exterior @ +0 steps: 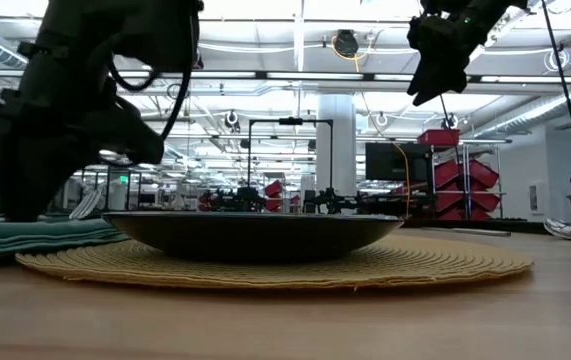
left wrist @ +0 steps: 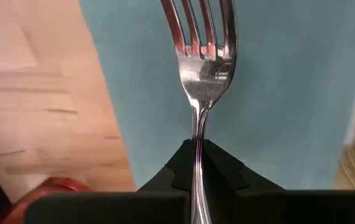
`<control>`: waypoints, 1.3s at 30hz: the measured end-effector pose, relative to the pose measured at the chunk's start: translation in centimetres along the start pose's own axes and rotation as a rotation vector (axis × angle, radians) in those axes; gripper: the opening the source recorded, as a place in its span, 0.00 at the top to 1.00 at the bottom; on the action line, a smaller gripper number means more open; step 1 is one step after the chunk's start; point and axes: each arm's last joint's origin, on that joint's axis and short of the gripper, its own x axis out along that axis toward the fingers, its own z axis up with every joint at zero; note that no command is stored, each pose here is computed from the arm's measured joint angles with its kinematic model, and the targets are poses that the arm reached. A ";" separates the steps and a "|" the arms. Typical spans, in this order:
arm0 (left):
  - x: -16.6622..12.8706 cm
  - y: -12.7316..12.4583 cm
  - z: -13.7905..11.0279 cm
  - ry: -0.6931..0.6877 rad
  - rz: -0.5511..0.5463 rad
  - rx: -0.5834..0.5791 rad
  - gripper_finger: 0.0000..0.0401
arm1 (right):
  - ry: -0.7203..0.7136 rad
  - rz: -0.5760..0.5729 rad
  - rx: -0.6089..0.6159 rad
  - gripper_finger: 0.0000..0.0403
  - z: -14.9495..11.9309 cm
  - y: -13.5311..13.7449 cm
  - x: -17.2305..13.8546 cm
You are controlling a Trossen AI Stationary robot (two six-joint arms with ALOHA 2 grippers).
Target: Set table place
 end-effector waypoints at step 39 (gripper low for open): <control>-2.0 -0.7 0.6 0.018 -0.094 0.151 0.69 | -0.007 -0.001 -0.006 0.48 0.1 0.0 0.0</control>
